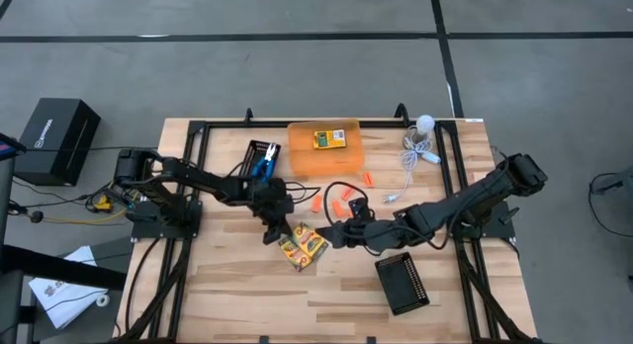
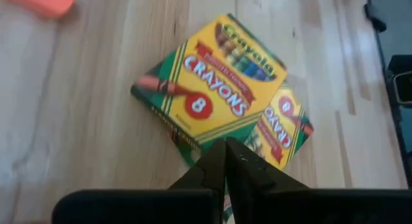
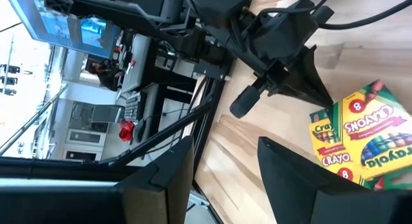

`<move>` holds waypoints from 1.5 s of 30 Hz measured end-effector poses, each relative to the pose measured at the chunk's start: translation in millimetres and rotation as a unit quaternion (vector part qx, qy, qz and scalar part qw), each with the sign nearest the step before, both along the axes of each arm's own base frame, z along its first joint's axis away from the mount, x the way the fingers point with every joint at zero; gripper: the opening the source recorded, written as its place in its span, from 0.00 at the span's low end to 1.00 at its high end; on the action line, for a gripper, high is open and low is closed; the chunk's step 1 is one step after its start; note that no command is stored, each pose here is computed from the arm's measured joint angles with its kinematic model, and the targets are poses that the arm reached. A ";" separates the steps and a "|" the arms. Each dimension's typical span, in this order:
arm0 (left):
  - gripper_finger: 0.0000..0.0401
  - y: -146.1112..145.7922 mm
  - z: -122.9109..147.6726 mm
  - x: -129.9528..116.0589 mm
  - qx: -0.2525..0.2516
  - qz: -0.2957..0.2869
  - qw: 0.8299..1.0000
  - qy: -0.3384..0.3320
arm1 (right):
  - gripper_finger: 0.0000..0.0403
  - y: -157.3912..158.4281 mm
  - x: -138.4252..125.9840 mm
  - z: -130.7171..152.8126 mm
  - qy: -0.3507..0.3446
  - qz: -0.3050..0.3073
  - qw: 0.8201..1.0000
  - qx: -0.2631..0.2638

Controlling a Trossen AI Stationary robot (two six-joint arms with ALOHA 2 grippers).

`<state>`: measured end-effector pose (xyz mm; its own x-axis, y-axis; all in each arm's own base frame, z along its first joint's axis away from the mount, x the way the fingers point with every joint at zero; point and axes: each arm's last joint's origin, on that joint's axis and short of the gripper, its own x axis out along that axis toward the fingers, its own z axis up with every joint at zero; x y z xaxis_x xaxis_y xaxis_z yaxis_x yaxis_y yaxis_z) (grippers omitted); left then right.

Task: Pick & Place School Supplies
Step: Put the yellow crayon box into the orange bin

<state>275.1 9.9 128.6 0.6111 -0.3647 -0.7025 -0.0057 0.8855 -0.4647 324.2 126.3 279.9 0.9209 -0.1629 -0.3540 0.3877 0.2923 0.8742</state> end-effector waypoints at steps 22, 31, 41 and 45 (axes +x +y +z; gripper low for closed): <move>0.00 -3.6 -25.7 11.1 -0.025 -0.042 0.999 0.009 | 0.41 -12.8 7.0 2.6 -0.011 0.006 1.000 0.004; 0.00 1.7 -27.6 10.6 -0.024 -0.036 0.999 0.009 | 0.41 -17.5 -9.3 -10.4 0.113 0.042 0.992 0.030; 0.00 2.7 -27.3 11.6 -0.019 -0.032 0.999 0.000 | 0.44 -3.5 -14.2 -42.9 0.239 0.091 0.962 0.099; 0.00 2.9 -27.7 11.5 -0.017 -0.030 0.999 -0.003 | 0.47 -4.8 -1.2 -65.6 0.266 0.098 0.953 0.106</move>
<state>286.6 12.7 100.9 0.5920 -0.4243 -0.6853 0.0492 0.8676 -0.4948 323.0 121.5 214.3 0.6074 0.1211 -0.7852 0.7488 0.2428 0.6167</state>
